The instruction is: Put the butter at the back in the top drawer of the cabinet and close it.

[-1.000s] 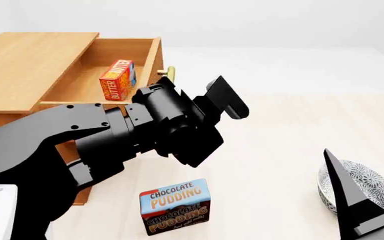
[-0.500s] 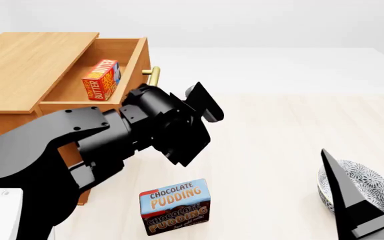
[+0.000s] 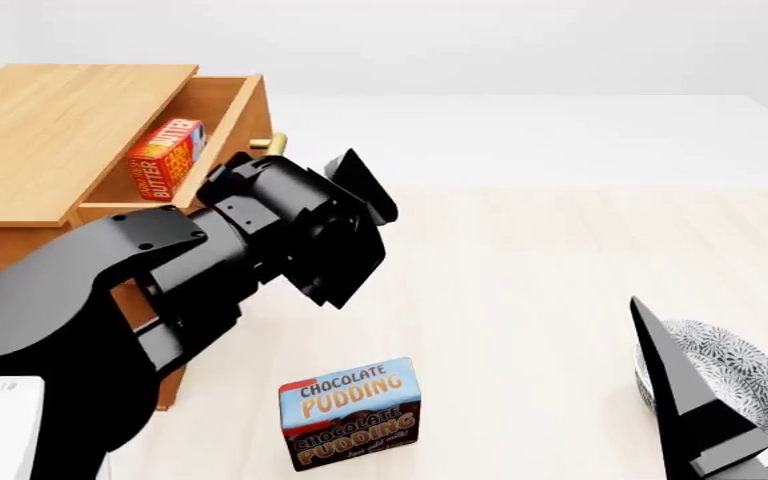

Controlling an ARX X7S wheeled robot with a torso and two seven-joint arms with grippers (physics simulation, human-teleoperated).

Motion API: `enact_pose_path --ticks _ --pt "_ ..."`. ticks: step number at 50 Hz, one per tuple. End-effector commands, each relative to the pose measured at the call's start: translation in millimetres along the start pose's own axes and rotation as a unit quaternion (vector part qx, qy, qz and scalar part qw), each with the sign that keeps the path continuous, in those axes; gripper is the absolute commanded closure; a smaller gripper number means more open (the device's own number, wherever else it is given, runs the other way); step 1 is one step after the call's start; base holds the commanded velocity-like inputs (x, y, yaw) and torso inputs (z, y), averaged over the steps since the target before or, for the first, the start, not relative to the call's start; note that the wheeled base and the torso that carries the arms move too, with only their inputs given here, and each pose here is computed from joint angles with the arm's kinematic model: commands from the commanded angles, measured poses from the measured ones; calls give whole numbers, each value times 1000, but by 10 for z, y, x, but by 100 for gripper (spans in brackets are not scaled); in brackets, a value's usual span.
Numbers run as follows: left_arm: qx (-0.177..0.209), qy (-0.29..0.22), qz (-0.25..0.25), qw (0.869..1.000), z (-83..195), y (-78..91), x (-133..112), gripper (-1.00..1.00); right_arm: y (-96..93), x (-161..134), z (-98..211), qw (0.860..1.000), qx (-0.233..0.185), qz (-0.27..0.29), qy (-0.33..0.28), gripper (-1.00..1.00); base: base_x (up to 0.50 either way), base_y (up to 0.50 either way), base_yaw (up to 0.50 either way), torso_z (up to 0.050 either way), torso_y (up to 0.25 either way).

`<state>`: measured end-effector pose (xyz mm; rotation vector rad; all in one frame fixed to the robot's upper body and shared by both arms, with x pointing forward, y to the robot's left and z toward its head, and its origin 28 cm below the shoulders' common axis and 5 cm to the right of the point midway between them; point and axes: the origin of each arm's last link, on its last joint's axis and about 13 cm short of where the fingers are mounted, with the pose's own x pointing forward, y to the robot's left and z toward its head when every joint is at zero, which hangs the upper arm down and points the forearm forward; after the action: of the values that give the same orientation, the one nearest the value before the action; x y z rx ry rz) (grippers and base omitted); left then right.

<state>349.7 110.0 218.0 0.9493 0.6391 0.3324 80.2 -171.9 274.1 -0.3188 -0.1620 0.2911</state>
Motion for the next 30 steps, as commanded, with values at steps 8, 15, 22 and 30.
enact_pose_path --ticks 8,15,22,30 --pt "11 43 33 998 -129 7 264 -100 10 19 8 1000 -1 5 -1 -100 0 0 0 0 0" --pt "15 51 40 998 -161 -1 307 -100 8 15 19 1000 -2 5 -1 -100 0 0 0 0 0" --pt "17 64 50 997 -204 11 381 -100 10 16 23 1000 -3 5 -2 -100 0 0 0 0 0" --pt "18 82 68 994 -248 67 476 -100 16 22 21 1000 -3 6 -2 -100 0 0 0 0 0"
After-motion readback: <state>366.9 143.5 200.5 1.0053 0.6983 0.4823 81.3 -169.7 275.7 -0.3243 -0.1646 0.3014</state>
